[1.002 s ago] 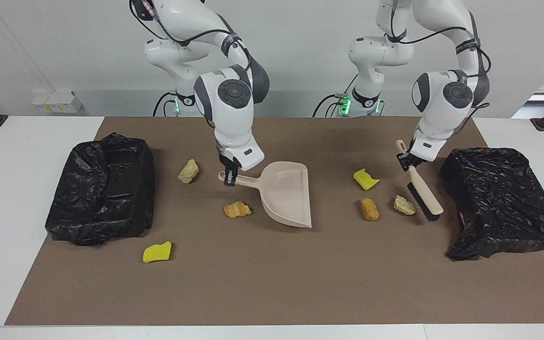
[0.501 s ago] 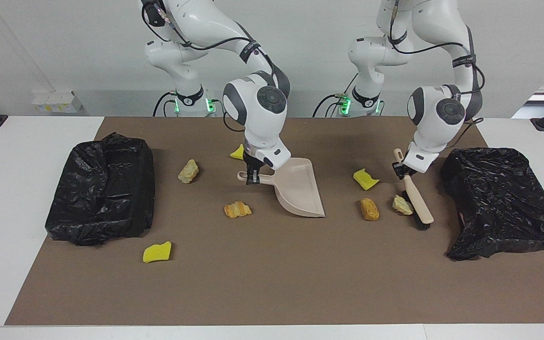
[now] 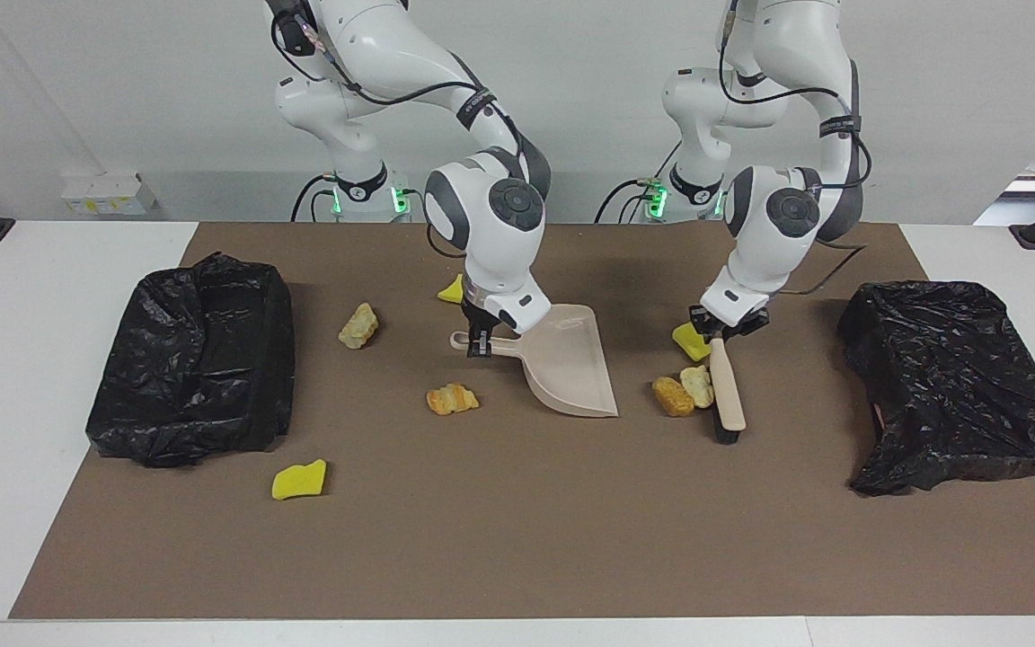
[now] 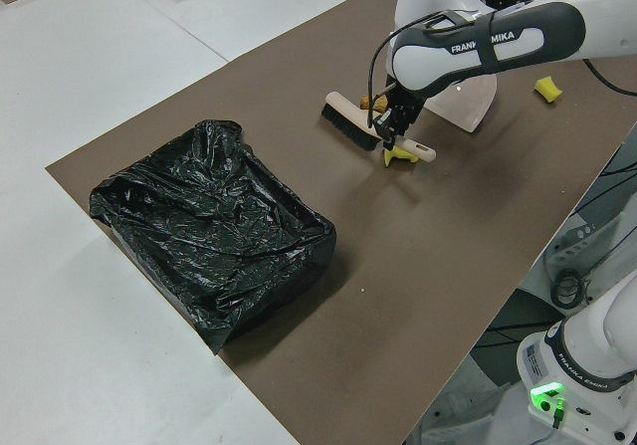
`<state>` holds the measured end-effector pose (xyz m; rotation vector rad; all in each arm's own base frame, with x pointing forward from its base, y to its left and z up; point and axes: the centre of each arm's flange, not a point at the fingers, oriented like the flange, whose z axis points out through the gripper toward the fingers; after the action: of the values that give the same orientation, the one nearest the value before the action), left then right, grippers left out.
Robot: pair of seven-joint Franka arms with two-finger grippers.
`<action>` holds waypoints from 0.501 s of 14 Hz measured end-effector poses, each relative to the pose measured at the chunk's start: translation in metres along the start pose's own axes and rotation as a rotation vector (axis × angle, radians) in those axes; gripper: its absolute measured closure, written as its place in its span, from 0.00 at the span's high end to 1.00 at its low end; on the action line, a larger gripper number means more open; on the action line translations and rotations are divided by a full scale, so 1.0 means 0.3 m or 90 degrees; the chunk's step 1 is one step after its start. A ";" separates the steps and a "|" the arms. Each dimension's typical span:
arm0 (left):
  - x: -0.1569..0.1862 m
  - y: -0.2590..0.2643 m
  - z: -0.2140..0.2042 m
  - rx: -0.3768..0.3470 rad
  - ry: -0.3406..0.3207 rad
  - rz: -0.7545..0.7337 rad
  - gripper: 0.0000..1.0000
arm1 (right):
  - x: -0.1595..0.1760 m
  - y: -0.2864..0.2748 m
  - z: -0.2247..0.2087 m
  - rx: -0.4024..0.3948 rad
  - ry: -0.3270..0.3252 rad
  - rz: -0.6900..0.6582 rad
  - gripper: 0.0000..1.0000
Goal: Sweep and dump trash in bin
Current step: 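Sweep the bread chunks into the dustpan with the left gripper's brush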
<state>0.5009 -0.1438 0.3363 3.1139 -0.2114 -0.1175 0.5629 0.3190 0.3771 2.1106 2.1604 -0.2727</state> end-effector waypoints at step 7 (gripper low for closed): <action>-0.095 0.386 0.010 -0.071 -0.016 0.028 0.26 | 0.001 -0.001 0.003 0.001 0.000 0.003 0.32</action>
<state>0.4570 -0.2546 0.3381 2.9954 -0.2642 -0.1625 0.5624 0.3192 0.3760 2.1156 2.1554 -0.2746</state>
